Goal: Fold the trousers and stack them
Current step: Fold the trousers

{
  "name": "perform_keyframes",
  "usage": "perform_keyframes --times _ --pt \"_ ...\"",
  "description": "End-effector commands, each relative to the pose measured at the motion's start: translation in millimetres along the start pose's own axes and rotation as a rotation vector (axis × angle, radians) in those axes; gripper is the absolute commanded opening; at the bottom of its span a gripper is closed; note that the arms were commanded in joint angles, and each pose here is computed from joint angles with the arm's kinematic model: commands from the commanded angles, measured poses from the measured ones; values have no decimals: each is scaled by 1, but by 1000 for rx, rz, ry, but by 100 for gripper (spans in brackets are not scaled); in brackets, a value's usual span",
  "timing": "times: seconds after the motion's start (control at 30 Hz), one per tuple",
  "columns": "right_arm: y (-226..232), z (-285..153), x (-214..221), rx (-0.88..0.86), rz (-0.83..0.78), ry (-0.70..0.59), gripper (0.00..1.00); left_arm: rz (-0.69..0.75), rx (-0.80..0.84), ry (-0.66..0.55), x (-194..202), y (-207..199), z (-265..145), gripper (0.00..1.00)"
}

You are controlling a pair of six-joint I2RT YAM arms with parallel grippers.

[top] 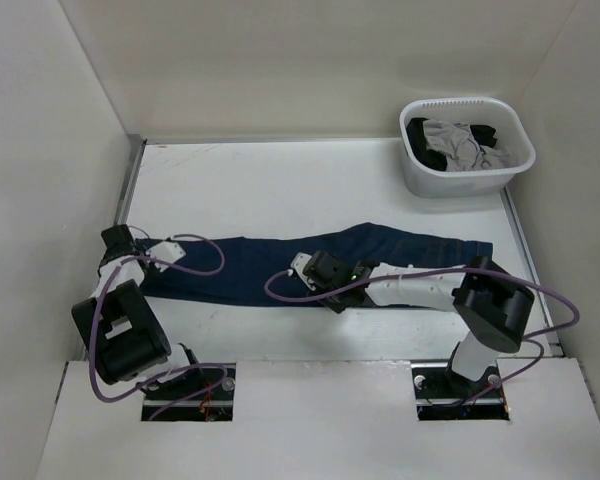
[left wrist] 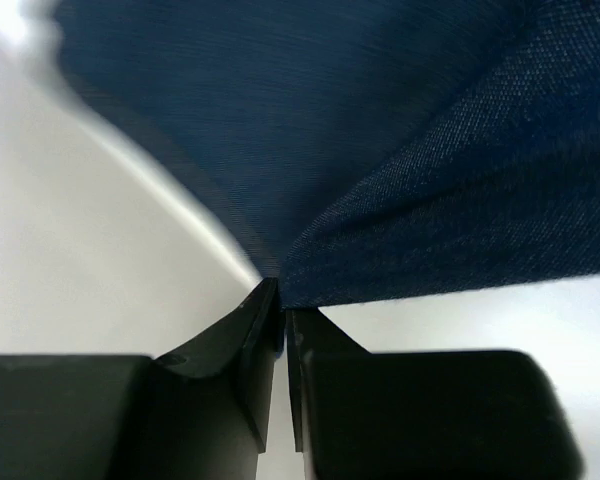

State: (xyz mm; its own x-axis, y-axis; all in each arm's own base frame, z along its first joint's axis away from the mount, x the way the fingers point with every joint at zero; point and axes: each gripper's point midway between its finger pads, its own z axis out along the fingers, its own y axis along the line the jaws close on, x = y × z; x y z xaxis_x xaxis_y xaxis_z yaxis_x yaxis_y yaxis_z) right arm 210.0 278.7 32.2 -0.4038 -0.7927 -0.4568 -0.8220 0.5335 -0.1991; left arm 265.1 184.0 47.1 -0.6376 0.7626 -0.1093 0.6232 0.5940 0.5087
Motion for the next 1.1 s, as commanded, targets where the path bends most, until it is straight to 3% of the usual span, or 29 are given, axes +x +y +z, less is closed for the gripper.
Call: perform_keyframes --times 0.0,0.07,0.17,0.27,0.37,0.47,0.53,0.6,0.73,0.9,1.07 --pt "18 10 17 -81 -1 63 22 64 -31 39 15 7 -3 10" --pt "20 11 16 -93 17 61 37 70 -34 48 18 11 -5 15" --pt "6 1 6 -84 123 2 63 92 -29 65 24 16 -10 30" --pt "-10 -25 -11 -80 283 -109 100 93 -21 76 28 25 -20 51" --pt "-40 -67 -23 -54 560 -281 100 57 -52 70 29 48 -33 57" --pt "-90 -103 1 43 964 -432 100 30 -103 63 33 71 -41 58" --pt "-123 -117 45 150 1299 -500 100 9 -134 59 32 84 -43 59" --pt "-140 -119 104 286 1610 -482 100 -28 -161 49 26 90 -40 60" --pt "-145 -124 200 572 2040 -395 100 -25 -140 23 0 73 -25 62" --pt "-175 -144 247 797 2318 -510 100 3 -122 39 -16 46 2 62" --pt "-210 -125 269 827 2382 -479 100 46 -146 99 -17 31 23 62"
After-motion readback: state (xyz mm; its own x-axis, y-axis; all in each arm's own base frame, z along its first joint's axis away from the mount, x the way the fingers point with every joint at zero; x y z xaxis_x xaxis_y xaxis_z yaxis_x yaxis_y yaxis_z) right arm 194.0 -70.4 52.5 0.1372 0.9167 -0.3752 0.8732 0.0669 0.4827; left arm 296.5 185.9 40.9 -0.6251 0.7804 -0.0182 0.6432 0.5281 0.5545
